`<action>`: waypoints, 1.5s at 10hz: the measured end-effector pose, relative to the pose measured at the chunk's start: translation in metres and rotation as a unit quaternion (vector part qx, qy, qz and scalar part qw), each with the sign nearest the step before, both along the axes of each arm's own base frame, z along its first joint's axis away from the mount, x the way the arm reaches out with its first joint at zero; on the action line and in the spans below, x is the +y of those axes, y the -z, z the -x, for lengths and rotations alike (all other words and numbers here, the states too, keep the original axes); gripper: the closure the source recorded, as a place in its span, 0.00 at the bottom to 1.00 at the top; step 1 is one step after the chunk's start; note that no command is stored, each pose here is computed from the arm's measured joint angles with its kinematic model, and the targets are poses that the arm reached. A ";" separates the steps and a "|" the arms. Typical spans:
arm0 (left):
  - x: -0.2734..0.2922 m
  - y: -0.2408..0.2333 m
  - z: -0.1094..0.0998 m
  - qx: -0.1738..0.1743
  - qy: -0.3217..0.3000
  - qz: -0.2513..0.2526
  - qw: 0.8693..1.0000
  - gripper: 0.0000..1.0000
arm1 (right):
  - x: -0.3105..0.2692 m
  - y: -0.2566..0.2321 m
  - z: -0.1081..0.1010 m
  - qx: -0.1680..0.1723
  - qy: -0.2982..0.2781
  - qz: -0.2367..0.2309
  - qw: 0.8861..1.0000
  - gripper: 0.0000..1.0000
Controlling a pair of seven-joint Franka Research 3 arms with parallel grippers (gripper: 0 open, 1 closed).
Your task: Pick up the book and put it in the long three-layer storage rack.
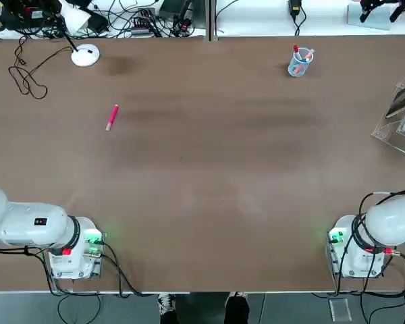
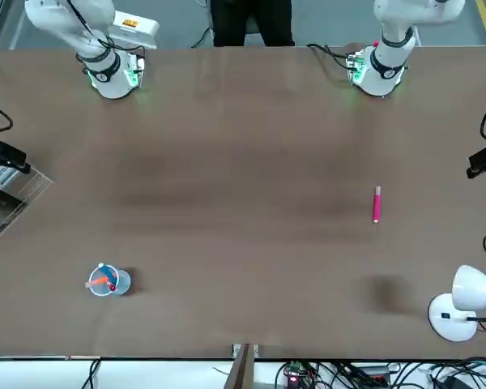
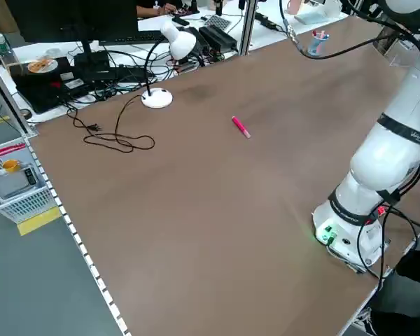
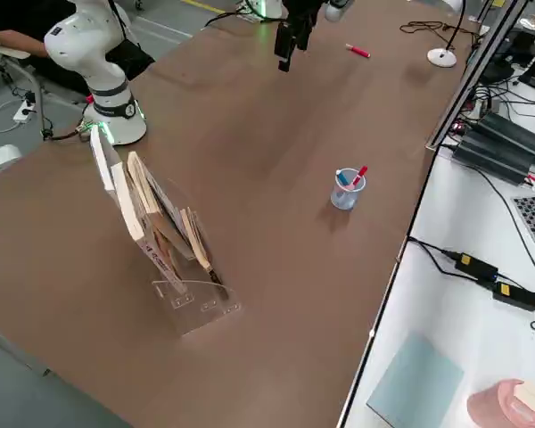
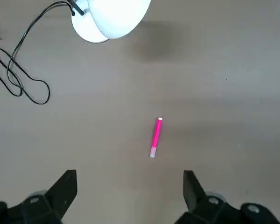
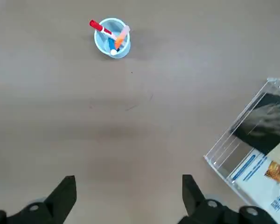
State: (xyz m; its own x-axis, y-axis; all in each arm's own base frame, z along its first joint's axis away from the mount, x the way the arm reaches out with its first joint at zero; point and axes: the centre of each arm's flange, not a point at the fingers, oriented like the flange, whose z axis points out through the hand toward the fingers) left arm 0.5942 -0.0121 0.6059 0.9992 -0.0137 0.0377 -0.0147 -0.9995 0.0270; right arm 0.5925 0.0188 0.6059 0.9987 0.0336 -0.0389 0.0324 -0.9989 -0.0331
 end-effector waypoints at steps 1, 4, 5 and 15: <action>0.000 0.000 0.000 0.000 0.000 0.000 1.000 0.00 | -0.001 0.004 -0.001 0.000 -0.008 0.001 1.000 0.00; 0.000 0.000 0.000 0.000 0.000 0.000 1.000 0.00 | -0.001 0.008 0.000 0.000 -0.017 0.002 1.000 0.00; 0.000 0.000 0.000 0.000 0.000 0.000 1.000 0.00 | -0.001 0.007 0.001 0.000 -0.018 0.002 1.000 0.00; 0.000 0.000 0.000 0.000 0.000 0.000 1.000 0.00 | 0.008 0.003 0.012 -0.012 -0.032 0.009 0.999 0.00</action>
State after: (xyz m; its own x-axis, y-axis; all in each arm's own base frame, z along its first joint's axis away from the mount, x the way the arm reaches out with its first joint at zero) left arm 0.5943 -0.0122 0.6056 0.9992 -0.0139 0.0372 -0.0149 -0.9995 0.0270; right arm 0.5800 0.0271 0.6028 0.9951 0.0971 -0.0162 0.0969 -0.9952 -0.0129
